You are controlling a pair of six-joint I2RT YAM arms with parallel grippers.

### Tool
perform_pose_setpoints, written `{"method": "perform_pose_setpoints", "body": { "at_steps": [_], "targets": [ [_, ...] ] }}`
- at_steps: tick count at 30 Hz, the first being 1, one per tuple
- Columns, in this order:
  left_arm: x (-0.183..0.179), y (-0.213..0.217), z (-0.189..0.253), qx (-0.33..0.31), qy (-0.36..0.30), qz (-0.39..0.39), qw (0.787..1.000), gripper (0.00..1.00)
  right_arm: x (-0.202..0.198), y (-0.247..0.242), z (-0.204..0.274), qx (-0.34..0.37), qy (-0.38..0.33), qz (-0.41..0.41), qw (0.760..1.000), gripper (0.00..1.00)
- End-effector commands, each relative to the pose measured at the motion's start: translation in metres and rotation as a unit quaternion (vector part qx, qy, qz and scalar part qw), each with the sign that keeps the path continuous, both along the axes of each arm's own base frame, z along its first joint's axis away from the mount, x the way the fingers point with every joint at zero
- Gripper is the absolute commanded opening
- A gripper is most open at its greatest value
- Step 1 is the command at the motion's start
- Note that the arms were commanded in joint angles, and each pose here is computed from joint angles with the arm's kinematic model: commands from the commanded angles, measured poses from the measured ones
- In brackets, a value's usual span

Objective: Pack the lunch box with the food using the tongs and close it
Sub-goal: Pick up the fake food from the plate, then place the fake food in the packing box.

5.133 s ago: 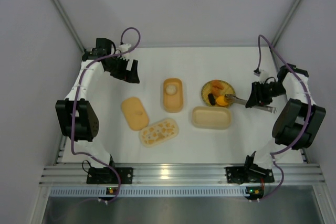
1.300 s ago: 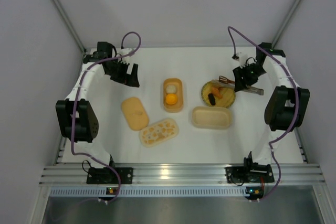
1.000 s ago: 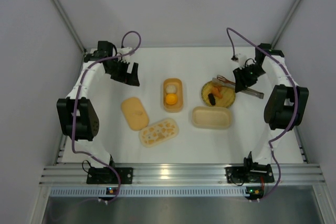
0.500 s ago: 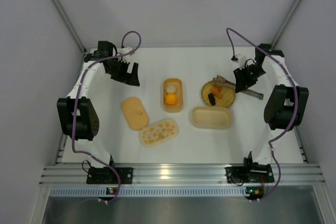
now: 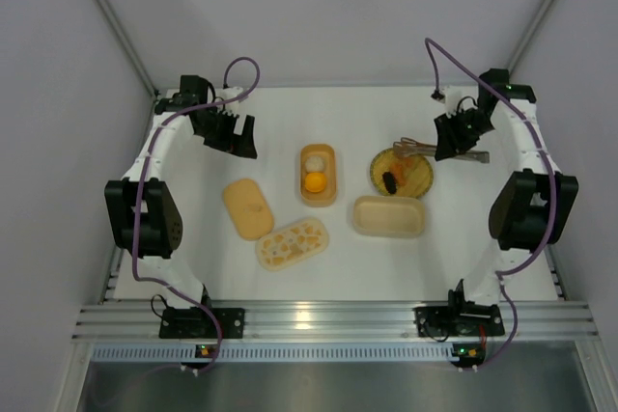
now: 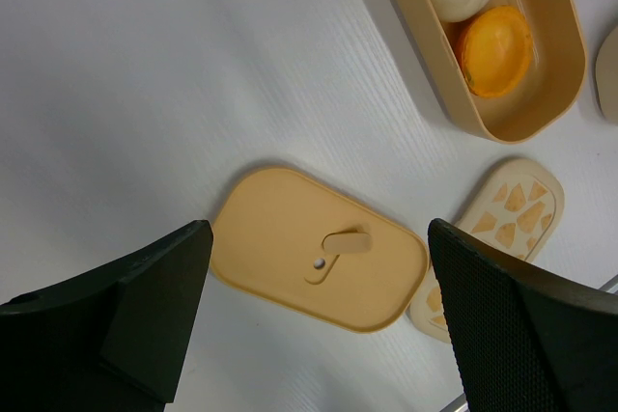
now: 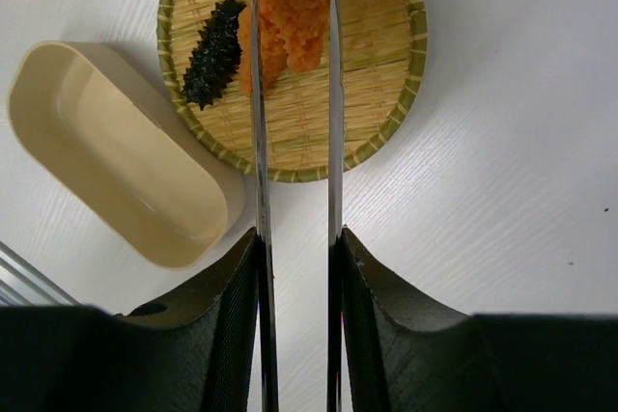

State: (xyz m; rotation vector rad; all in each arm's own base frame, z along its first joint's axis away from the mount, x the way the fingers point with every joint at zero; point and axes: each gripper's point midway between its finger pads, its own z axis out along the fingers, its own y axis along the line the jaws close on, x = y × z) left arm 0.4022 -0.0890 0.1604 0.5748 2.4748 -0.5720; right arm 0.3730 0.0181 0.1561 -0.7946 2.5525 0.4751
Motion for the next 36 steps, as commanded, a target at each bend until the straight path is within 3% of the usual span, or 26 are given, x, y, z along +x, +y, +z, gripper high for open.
{"method": "perform_pose_setpoints", "body": {
  "at_steps": [1, 12, 26, 36],
  "targets": [
    [0.005, -0.004, 0.014, -0.012, -0.024, -0.009, 1.000, 0.98, -0.012, 0.013, 0.043, 0.023, -0.037, 0.010, 0.999, 0.14],
    [0.003, -0.006, 0.013, -0.018, -0.021, -0.012, 1.000, 0.98, -0.061, 0.033, 0.057, 0.055, -0.027, 0.042, 0.997, 0.13],
    [-0.009, -0.006, 0.010, -0.018, -0.005, -0.015, 1.000, 0.98, -0.150, 0.083, 0.026, 0.077, 0.019, 0.110, 0.991, 0.13],
    [-0.014, -0.005, 0.009, -0.015, 0.000, -0.017, 1.000, 0.98, -0.151, 0.090, -0.002, 0.075, 0.029, 0.091, 0.993, 0.16]
  ]
}}
